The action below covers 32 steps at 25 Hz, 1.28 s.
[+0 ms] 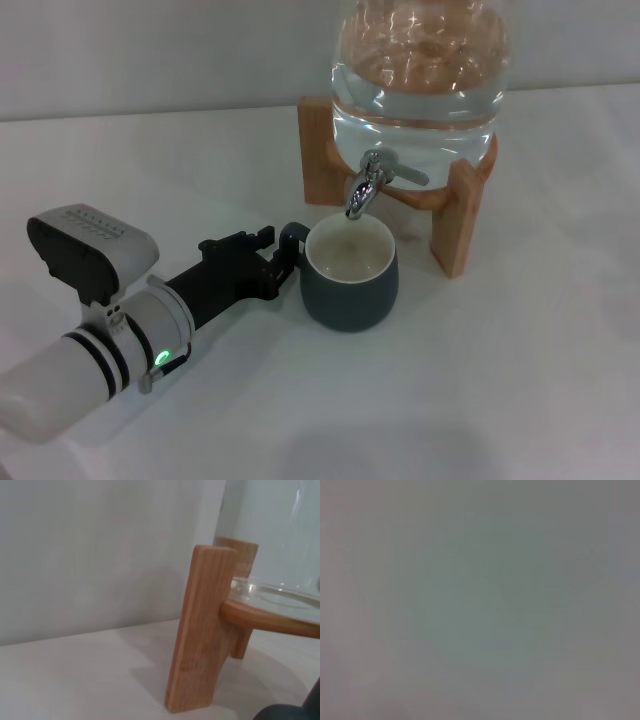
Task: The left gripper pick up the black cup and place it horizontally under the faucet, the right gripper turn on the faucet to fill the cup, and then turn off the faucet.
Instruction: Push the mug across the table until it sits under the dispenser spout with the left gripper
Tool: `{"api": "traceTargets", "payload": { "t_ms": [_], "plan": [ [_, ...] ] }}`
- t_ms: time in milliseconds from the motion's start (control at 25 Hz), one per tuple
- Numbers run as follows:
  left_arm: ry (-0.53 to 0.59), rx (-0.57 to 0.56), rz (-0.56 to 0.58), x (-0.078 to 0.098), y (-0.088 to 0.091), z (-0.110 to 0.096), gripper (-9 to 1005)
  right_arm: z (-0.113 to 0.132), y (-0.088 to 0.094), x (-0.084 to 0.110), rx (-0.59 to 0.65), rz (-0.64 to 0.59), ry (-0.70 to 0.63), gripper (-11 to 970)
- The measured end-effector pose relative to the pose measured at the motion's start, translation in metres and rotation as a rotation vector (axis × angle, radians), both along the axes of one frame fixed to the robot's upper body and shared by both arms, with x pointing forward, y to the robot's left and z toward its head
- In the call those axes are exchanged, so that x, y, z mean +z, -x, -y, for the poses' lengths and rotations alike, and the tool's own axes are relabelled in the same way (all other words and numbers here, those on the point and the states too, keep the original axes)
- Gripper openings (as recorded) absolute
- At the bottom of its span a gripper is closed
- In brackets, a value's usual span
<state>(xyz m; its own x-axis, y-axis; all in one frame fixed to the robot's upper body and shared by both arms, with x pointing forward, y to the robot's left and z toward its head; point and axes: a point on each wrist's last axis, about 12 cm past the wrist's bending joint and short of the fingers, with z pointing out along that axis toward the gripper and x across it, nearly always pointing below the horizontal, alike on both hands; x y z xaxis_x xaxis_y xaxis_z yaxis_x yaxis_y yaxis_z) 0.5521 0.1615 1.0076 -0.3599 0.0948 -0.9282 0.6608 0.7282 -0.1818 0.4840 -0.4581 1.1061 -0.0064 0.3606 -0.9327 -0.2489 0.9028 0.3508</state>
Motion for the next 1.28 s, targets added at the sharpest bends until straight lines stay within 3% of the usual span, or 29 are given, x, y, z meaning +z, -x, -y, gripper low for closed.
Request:
{"api": "traceTargets", "payload": {
  "t_ms": [1280],
  "plan": [
    [0.076, 0.013, 0.039, -0.001, 0.015, -0.008, 352, 0.005, 0.001, 0.000, -0.011, -0.007, 0.009, 845]
  ]
}}
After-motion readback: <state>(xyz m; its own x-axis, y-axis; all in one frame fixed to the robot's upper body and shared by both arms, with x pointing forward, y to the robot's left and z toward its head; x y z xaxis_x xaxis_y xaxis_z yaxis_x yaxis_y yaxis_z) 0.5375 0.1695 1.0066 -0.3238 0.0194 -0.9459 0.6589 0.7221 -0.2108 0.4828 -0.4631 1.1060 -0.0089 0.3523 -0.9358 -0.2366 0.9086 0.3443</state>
